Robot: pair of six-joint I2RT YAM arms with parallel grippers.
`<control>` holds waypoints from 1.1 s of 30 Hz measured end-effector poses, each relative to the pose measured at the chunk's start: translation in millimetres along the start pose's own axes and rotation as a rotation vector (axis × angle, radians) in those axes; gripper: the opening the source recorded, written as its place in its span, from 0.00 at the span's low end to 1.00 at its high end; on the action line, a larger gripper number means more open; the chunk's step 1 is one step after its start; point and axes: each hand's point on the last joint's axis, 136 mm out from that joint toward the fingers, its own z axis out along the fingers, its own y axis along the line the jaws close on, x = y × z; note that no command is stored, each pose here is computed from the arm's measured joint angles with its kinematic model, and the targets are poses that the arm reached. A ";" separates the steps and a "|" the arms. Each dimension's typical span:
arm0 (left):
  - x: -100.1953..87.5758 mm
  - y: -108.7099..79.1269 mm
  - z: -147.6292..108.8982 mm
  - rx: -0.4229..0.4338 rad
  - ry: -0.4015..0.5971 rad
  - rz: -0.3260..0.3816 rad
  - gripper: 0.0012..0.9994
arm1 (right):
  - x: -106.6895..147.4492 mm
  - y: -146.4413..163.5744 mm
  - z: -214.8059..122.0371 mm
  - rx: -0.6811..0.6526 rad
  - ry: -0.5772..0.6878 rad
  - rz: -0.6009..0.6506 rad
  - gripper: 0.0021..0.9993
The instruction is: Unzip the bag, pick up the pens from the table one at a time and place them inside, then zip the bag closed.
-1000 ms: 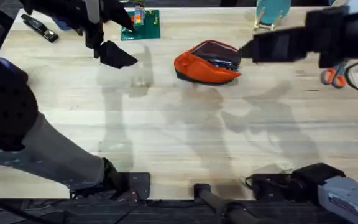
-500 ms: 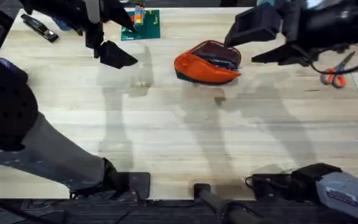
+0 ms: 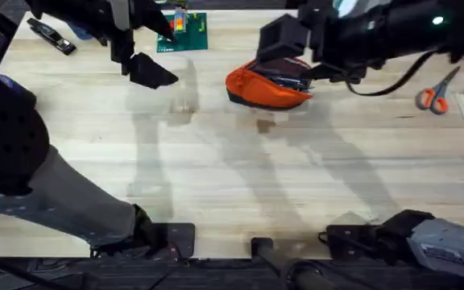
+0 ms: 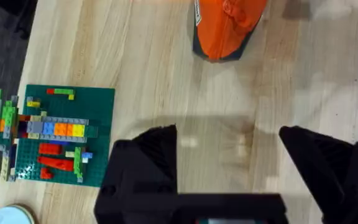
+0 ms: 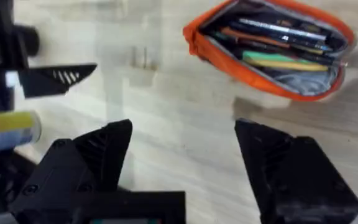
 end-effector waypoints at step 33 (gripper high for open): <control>0.0 0.0 0.0 0.000 0.000 0.000 0.99 | 16.2 43.7 73.3 0.310 -0.324 -0.072 1.00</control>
